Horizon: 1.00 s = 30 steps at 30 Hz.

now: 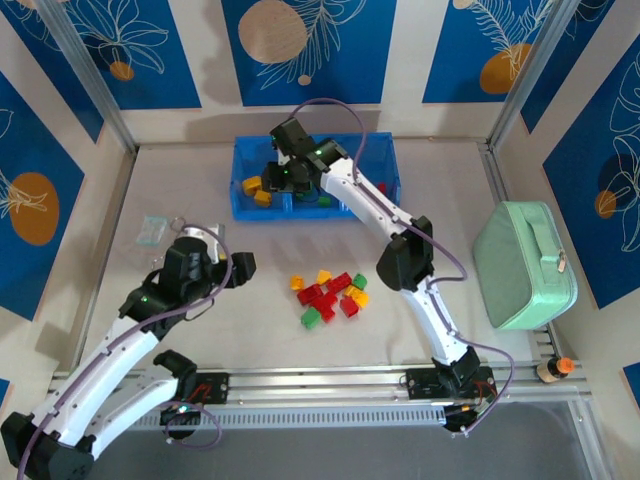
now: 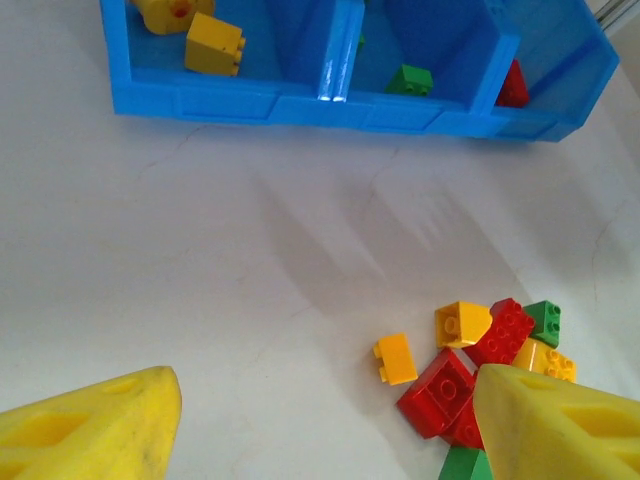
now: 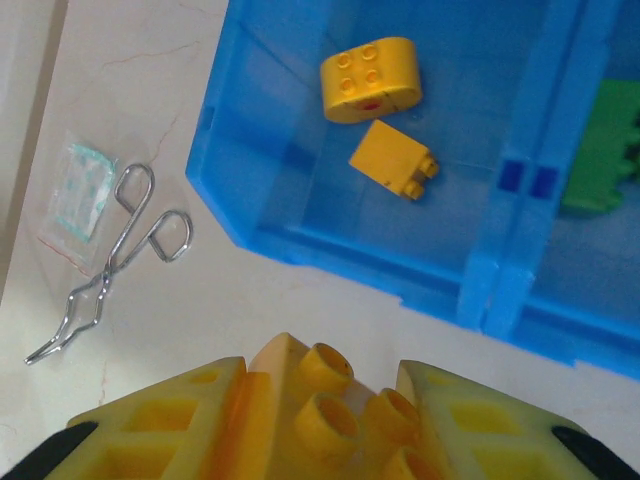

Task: Sort the legos into containers by color
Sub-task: Place the lego in the container.

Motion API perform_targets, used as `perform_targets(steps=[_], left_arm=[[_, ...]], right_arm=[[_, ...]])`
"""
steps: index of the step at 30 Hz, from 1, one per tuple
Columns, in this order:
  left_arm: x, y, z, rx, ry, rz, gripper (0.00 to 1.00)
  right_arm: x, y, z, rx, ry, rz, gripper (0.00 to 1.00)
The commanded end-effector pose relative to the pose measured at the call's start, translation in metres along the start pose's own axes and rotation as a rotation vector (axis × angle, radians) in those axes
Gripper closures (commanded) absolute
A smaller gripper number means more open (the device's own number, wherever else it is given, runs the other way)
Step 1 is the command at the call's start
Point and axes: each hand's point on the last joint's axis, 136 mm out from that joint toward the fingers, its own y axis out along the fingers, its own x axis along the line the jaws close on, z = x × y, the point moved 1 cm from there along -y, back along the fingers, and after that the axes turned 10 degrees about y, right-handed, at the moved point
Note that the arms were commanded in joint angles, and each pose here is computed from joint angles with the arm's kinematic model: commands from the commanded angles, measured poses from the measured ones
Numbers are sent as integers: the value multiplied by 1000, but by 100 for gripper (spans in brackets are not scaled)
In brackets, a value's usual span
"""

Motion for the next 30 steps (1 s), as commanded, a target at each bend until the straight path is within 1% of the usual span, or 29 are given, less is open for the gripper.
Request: perform_targets(steps=[1,7,12,16,18,19,20,21,22,23,24,25,30], left_arm=[[0,-10,-2,2,-3,-11,23],[1,-12,3,16,1,-11,23],[1,-12,5,22,-8,-6,23],[1,-16,6,22,-17,-7,23],[2,-19,6,20,-18,-15,23],[3,-20,6,21,-18,-19,23],[4,-20,7,22,-18,-21,23],[4,-20,7,23,-17,-24,23],[4,-20,7,25,-18,-26,23],[4,-20,7,25,-19,-27,23],[5,-20,7,27,-17,-31,23],[6,-19,7,29,-12,-36,23],[5,-15,6,41,-8,-36,23]], right_arm=[[13,5,4,48,-38,-69,89],[23,21,-8,9,-70,-150,88],[29,36,-22,-58,-75,-173,88],[23,44,-45,-139,-45,-169,87],[21,40,-58,-181,-36,-169,87],[20,37,-63,-202,-36,-162,83],[21,33,-67,-220,-42,-161,69],[23,29,-70,-236,-50,-160,47],[24,23,-72,-248,-53,-159,33],[26,18,-72,-250,-59,-161,17],[29,11,-72,-254,-70,-160,7],[31,3,-72,-260,-78,-154,2],[34,-42,-72,-274,-86,-131,1]])
